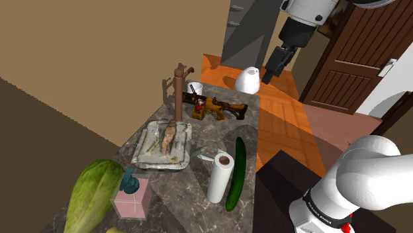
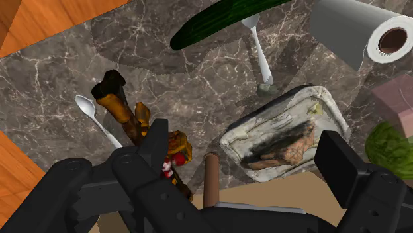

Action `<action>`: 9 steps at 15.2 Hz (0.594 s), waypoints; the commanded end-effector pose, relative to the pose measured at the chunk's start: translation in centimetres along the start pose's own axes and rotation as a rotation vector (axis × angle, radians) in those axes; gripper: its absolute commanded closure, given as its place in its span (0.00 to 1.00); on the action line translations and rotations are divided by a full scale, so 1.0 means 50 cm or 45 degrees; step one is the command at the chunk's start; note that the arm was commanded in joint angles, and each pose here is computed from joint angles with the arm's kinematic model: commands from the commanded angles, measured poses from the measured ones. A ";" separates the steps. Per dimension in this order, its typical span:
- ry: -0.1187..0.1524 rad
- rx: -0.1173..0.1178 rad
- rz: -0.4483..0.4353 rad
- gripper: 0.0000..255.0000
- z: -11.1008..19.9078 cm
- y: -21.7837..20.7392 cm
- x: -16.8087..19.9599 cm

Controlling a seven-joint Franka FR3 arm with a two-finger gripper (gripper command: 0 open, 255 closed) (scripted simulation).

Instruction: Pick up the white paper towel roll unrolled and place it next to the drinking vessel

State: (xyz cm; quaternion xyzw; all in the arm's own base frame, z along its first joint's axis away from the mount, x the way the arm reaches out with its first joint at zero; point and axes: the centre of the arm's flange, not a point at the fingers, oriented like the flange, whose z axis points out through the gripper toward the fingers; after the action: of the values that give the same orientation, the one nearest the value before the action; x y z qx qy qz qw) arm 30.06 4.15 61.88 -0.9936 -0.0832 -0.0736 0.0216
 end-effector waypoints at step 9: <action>0.036 -0.009 -0.018 0.00 0.139 -0.152 -0.061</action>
State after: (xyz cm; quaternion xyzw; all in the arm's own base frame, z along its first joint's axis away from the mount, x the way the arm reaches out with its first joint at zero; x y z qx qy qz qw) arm 27.03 10.61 55.70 -0.9921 -0.0894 -0.0857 0.0192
